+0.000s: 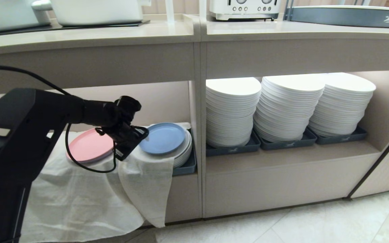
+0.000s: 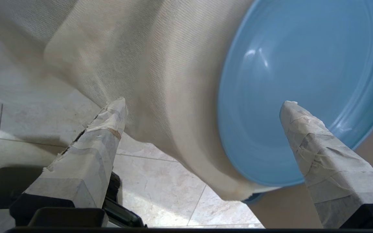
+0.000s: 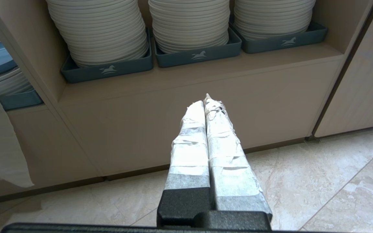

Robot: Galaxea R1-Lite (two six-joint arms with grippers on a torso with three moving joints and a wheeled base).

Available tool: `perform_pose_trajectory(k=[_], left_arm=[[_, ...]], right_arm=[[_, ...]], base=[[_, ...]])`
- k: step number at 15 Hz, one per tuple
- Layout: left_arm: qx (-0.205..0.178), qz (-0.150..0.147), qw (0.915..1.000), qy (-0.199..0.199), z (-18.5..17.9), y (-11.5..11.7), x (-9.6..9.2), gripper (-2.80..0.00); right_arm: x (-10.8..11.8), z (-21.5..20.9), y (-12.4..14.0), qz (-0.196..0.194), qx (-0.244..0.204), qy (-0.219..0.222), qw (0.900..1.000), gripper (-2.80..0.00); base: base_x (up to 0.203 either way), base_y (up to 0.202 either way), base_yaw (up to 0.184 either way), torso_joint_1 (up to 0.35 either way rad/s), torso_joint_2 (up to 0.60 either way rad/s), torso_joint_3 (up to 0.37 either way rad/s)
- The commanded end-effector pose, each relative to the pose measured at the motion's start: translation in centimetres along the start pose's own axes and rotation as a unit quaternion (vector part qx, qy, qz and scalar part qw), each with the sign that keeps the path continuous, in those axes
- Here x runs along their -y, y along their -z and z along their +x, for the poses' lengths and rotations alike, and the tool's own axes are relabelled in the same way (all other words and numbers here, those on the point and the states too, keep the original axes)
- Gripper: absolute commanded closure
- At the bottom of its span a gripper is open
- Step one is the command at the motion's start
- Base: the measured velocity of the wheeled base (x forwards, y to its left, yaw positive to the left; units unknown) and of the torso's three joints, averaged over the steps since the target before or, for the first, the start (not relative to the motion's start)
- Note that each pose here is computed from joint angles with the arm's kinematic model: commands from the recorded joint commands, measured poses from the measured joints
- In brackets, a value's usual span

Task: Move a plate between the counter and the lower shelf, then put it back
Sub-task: Pick up the plate in the cupboard

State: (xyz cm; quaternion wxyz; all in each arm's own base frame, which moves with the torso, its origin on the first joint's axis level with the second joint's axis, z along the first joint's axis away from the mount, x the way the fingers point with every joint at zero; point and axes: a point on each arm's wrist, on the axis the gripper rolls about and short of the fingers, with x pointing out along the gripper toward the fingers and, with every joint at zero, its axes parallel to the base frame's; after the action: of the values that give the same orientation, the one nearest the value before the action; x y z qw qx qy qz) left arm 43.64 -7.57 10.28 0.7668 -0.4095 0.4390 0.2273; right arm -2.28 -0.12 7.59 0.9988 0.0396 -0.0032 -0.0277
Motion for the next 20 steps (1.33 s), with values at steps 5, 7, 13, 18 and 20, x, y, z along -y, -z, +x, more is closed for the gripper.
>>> perform_pose_trajectory(k=[5, 7, 13, 18, 20], left_arm=[[-0.003, 0.0, 1.0, -0.007, -1.6, 0.5, -0.8, -2.8], [-0.005, 0.0, 0.9999, -0.013, -2.1, 0.7, -1.4, -2.8], [-0.02, 0.004, 0.9987, -0.047, -3.2, 1.7, -3.9, 0.0], [-0.029, 0.007, 0.9976, -0.062, -5.8, 2.7, -6.4, 0.0], [-0.035, 0.009, 0.9969, -0.07, -6.8, 3.2, -7.5, 0.0]], right_arm=[[0.0, 0.0, 0.0, 0.0, 0.0, 0.0, 1.0, 0.0], [0.0, 0.0, 0.0, 0.0, 0.0, 0.001, 1.0, 0.0], [0.0, 0.0, 0.0, 0.0, 0.0, 0.0, 1.0, 0.0], [0.0, 0.0, 0.0, 0.0, 0.0, 0.0, 1.0, 0.0], [0.0, 0.0, 0.0, 0.0, 0.0, 0.001, 1.0, 0.0]], base=[[0.0, 0.0, 0.0, 0.0, 0.0, 0.0], [0.0, 0.0, 0.0, 0.0, 0.0, 0.0], [0.0, 0.0, 0.0, 0.0, 0.0, 0.0], [0.0, 0.0, 0.0, 0.0, 0.0, 0.0], [0.0, 0.0, 0.0, 0.0, 0.0, 0.0]])
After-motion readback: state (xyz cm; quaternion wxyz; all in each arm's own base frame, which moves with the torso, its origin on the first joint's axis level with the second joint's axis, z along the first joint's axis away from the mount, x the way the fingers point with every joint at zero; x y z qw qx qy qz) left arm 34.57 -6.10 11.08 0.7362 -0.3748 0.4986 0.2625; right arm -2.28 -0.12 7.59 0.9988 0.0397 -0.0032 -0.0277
